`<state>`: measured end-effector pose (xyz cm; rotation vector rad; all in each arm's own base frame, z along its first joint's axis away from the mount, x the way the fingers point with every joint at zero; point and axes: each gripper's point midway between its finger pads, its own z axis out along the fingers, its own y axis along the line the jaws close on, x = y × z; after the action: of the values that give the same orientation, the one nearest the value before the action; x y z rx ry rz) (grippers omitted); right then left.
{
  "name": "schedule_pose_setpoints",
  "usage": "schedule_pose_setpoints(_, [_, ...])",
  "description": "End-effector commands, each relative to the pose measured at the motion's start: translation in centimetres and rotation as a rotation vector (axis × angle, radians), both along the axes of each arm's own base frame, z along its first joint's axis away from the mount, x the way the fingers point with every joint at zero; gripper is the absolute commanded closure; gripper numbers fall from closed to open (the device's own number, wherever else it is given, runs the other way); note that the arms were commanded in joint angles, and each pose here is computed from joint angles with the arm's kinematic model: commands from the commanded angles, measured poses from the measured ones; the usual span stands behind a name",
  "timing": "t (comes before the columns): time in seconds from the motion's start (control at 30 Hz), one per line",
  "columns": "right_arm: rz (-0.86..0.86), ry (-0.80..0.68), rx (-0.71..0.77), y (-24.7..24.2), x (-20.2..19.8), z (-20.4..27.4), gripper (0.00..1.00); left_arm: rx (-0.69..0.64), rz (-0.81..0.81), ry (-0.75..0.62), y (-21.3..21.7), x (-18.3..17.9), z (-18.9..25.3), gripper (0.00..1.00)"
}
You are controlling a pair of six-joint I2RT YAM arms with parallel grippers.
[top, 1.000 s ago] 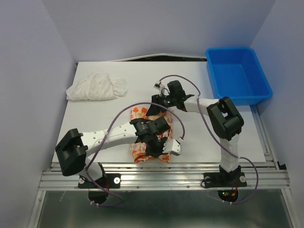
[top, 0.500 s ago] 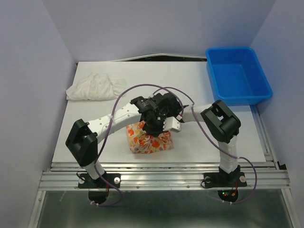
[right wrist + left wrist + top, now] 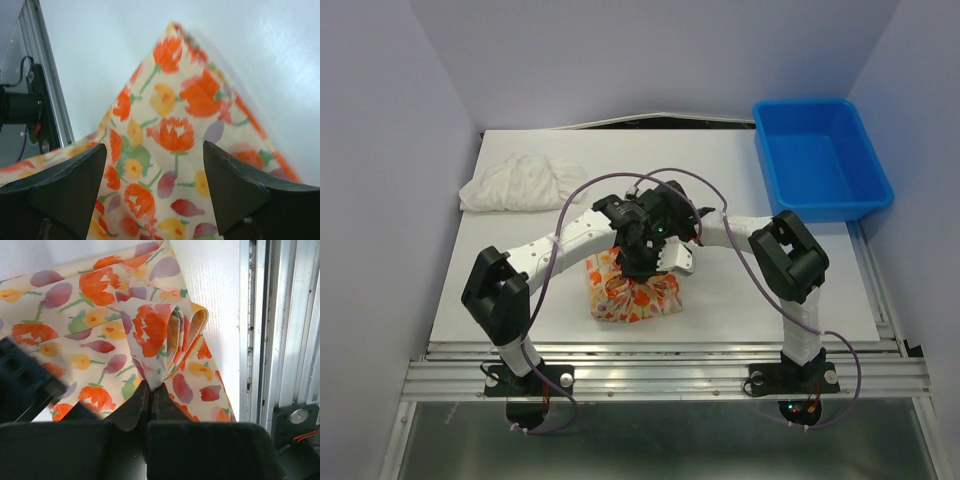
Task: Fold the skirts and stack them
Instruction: Fold the skirt
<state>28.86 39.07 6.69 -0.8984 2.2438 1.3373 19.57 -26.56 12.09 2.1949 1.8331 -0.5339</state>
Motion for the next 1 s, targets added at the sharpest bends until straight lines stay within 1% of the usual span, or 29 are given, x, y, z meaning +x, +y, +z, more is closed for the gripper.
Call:
schedule_pose_setpoints(0.0, [-0.054,-0.164,0.044,1.3,5.4,4.8,0.16,-0.040,-0.037,0.036,0.2,-1.7,1.5,1.00])
schedule_pose_setpoints(0.03, [-0.072,-0.182,0.054,1.3,6.7,5.4,0.15,-0.034,-0.039,0.048,0.4,-2.0,1.4,1.00])
schedule_pose_setpoints(0.07, [-0.089,-0.187,0.057,1.1,7.5,5.7,0.11,-0.038,-0.042,0.048,0.5,-2.1,1.5,1.00])
schedule_pose_setpoints(0.17, [-0.117,-0.206,0.061,0.6,9.3,6.0,0.06,-0.039,-0.040,0.048,0.6,-2.3,1.5,1.00])
schedule_pose_setpoints(0.3, [-0.132,-0.258,-0.013,-0.7,10.9,4.1,0.05,-0.035,-0.047,0.047,0.7,-2.3,1.5,1.00])
schedule_pose_setpoints(0.37, [-0.121,-0.249,-0.061,-1.8,11.5,2.1,0.07,-0.032,-0.058,0.051,0.7,-2.4,1.6,1.00])
schedule_pose_setpoints(0.47, [-0.108,-0.234,-0.112,-2.4,11.2,-0.4,0.09,-0.034,-0.061,0.054,0.5,-2.2,2.0,1.00])
schedule_pose_setpoints(0.57, [-0.073,-0.207,-0.120,-2.9,9.7,-2.5,0.14,-0.044,-0.057,0.020,0.1,-1.3,2.6,1.00])
schedule_pose_setpoints(0.63, [-0.047,-0.182,-0.093,-2.8,8.7,-2.8,0.24,-0.041,-0.057,0.000,0.1,-0.6,2.8,1.00])
schedule_pose_setpoints(0.67, [-0.036,-0.162,-0.091,-2.9,8.1,-3.3,0.31,-0.038,-0.056,-0.014,0.1,-0.1,2.8,1.00])
schedule_pose_setpoints(0.7, [-0.041,-0.124,-0.086,-2.9,7.6,-3.4,0.35,-0.034,-0.055,-0.023,0.2,0.3,2.8,1.00])
schedule_pose_setpoints(0.8, [-0.003,-0.076,-0.055,-3.0,5.9,-3.4,0.42,-0.034,-0.040,-0.060,0.3,2.4,3.0,1.00])
schedule_pose_setpoints(0.83, [0.003,-0.061,-0.046,-3.0,5.5,-3.4,0.43,-0.031,-0.035,-0.070,0.4,2.9,3.0,1.00])
schedule_pose_setpoints(0.97, [0.032,-0.048,-0.012,-3.0,4.3,-2.8,0.43,-0.027,-0.029,-0.110,0.4,5.3,2.9,1.00])
